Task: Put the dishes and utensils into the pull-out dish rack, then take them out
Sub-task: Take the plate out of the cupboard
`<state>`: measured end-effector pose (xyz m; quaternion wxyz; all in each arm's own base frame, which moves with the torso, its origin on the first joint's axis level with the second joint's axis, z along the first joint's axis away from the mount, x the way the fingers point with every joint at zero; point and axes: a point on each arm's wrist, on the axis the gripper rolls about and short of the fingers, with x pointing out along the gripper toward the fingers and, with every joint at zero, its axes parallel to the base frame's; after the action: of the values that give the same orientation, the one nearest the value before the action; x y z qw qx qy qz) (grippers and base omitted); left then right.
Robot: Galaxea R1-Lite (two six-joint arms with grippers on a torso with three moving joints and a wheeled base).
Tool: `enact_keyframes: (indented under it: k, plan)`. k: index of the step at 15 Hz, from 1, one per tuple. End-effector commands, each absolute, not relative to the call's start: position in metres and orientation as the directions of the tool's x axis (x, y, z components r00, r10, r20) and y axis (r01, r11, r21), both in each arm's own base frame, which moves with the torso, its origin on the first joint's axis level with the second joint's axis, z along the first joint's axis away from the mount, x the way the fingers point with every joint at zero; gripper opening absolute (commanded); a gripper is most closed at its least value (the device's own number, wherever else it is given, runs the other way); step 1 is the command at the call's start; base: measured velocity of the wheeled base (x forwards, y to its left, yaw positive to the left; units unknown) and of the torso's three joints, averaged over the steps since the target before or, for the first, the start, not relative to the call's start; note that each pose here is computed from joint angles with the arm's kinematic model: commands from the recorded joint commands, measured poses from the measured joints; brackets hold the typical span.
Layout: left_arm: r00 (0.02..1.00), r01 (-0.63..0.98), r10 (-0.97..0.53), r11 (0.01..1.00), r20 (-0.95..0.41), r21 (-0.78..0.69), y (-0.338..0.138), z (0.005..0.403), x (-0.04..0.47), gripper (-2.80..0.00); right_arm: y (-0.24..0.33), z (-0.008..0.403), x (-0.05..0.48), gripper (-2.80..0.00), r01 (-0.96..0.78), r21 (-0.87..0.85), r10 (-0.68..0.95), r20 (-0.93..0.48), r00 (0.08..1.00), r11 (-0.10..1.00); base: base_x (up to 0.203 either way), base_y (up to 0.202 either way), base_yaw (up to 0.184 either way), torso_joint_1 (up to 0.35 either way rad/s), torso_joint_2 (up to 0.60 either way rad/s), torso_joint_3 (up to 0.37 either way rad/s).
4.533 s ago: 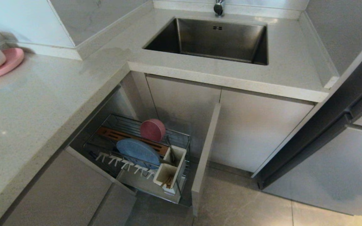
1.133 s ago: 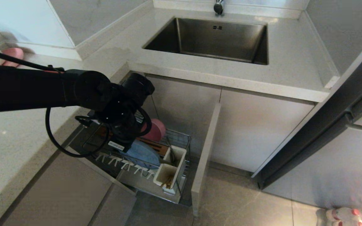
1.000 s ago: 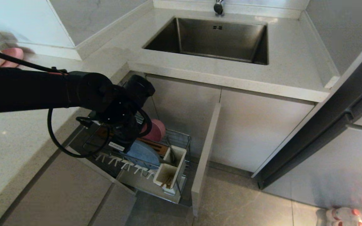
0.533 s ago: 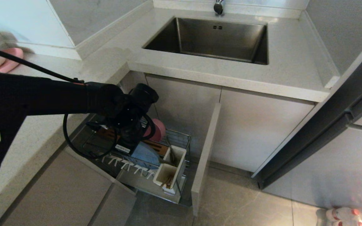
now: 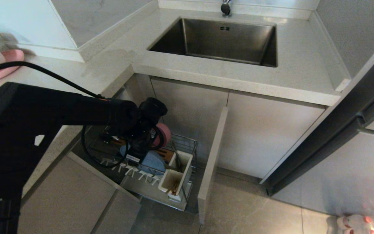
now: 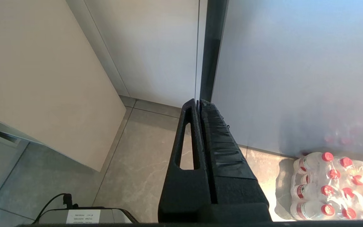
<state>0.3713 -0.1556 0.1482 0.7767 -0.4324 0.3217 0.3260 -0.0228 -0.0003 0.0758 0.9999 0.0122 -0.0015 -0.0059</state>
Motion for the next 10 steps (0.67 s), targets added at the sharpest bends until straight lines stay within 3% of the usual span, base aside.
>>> enact_keyframes:
  k: [1,10]
  plan:
    - [0.565,-0.796,0.239,0.410,-0.790,-0.446,-0.1567,0.1398,0.3739,0.00,-0.0003,0.0758,-0.0228,-2.80,0.012,0.025,-0.012,0.003,1.000,1.000,0.000,0.000,0.000,0.000,0.00,0.000]
    - [0.548,-0.811,0.256,0.395,-0.797,-0.431,-0.1493,0.1317,0.3804,0.00,-0.0003,0.0758,-0.0228,-2.80,0.012,0.025,-0.012,0.003,1.000,1.000,0.000,0.000,0.000,0.000,0.00,0.000]
